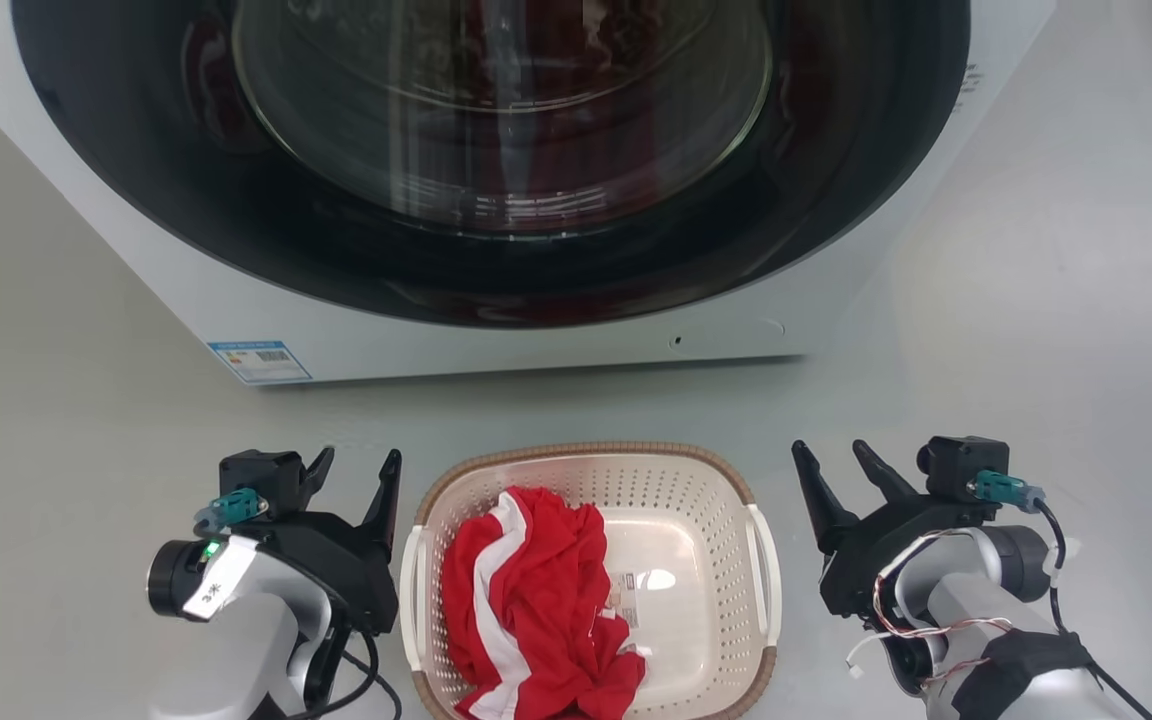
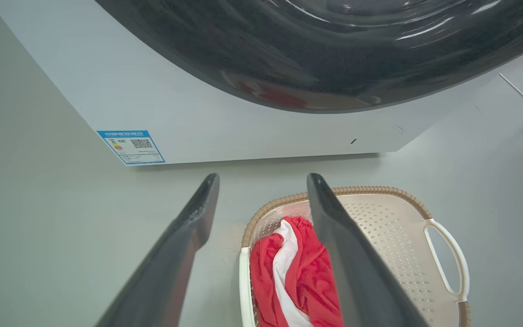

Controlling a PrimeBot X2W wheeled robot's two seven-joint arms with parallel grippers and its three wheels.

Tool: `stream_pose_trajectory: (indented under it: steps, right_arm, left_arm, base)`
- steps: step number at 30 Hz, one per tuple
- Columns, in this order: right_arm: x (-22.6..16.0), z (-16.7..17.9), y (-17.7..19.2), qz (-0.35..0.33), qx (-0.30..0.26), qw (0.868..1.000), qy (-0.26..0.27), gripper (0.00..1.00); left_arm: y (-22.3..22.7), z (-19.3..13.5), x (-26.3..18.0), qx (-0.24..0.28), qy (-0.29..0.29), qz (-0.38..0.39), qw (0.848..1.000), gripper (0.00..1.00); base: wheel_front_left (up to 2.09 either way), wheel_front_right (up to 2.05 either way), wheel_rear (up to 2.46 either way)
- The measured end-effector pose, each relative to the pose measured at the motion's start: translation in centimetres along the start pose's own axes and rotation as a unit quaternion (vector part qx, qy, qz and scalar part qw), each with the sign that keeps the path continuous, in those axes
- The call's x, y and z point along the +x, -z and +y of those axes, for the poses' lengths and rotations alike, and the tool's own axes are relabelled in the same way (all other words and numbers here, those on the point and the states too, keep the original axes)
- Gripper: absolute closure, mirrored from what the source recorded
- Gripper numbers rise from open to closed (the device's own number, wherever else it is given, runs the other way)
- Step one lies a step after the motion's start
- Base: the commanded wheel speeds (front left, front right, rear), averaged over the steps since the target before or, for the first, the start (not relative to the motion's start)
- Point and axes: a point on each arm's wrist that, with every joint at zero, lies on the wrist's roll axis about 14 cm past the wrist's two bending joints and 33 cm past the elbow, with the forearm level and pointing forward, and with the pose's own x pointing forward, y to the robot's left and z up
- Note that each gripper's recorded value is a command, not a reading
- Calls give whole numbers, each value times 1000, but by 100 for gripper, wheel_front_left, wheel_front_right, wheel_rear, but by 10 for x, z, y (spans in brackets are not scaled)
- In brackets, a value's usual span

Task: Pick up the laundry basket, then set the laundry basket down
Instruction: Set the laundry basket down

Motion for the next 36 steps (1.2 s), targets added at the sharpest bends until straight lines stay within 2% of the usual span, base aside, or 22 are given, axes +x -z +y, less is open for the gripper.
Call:
stream_pose_trajectory:
  steps: [9,14,24,31,36]
  right_arm:
    - [-18,7,-38,-65,-26,998,-2,0]
    - [-31,4,-61,-107,-36,993,11,0]
    - [-62,20,-99,-190,-77,979,9,0]
    - [-89,28,-110,-233,-92,968,7,0]
    - [-106,38,-115,-259,-92,961,-1,0]
  left_arm:
    - [-34,1,-23,8,-14,-69,997,0]
    - [-56,-7,-36,31,-13,-114,993,0]
    - [-97,-27,-74,74,2,-208,975,0]
    - [-116,-41,-106,81,13,-264,961,0]
    - [-122,-37,-126,80,6,-289,954,0]
  base:
    - [0,0,0]
    - [0,0,0]
    - [0,0,0]
    - [0,0,0]
    - [0,0,0]
